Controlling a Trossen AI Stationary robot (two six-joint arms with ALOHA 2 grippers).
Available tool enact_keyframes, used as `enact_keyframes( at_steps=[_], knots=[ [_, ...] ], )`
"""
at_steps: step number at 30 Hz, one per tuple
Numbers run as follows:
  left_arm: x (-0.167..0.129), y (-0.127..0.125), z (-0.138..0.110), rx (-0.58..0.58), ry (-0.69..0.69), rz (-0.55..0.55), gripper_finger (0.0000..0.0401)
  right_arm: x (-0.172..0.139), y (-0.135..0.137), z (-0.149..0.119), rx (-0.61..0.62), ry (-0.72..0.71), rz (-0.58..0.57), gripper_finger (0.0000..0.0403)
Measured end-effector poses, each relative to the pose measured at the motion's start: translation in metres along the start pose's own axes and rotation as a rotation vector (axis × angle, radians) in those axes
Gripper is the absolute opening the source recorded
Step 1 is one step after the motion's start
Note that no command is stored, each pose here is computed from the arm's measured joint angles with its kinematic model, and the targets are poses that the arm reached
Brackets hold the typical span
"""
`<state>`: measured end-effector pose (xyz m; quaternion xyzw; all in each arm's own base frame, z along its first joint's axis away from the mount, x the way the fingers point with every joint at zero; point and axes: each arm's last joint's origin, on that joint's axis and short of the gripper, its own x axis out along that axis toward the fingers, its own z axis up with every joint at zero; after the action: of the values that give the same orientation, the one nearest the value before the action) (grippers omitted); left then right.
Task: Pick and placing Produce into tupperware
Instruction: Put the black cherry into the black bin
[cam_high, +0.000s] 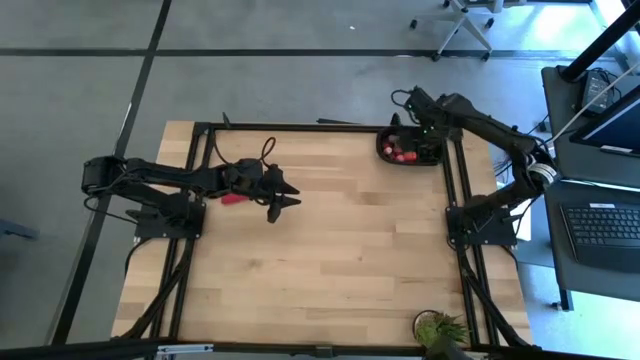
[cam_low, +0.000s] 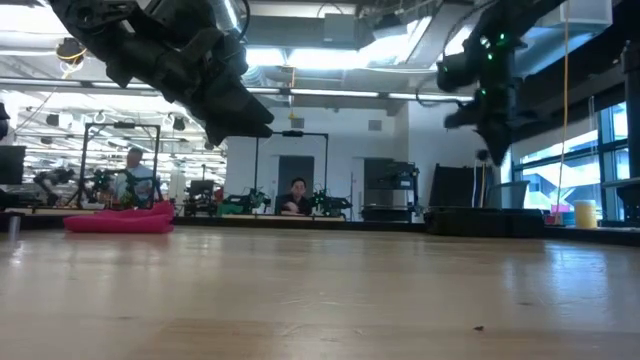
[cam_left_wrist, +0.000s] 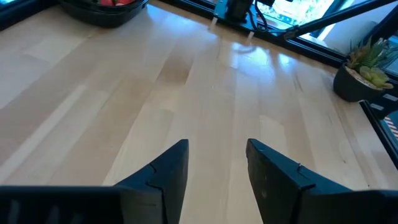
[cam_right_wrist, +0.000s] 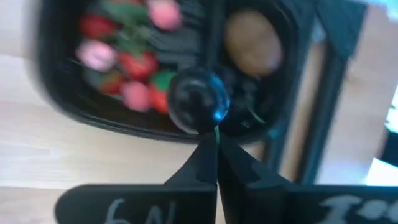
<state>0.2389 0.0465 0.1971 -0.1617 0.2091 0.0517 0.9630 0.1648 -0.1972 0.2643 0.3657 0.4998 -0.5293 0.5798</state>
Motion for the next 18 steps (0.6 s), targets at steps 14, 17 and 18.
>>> enact_keyframes(
  at_steps=[14,17,18],
  knots=[
    [0.0,0.0,-0.002,-0.002,0.017,0.004,0.0139,0.043,-0.004,0.009,0.036,0.22,-0.139,0.0],
    [0.0,0.001,-0.003,-0.005,0.03,0.007,0.0138,0.052,-0.003,0.012,0.037,0.25,-0.159,0.0004],
    [0.0,0.001,-0.004,-0.006,0.036,0.008,0.0138,0.054,-0.003,0.012,0.043,0.258,-0.165,0.0007]
  ],
)
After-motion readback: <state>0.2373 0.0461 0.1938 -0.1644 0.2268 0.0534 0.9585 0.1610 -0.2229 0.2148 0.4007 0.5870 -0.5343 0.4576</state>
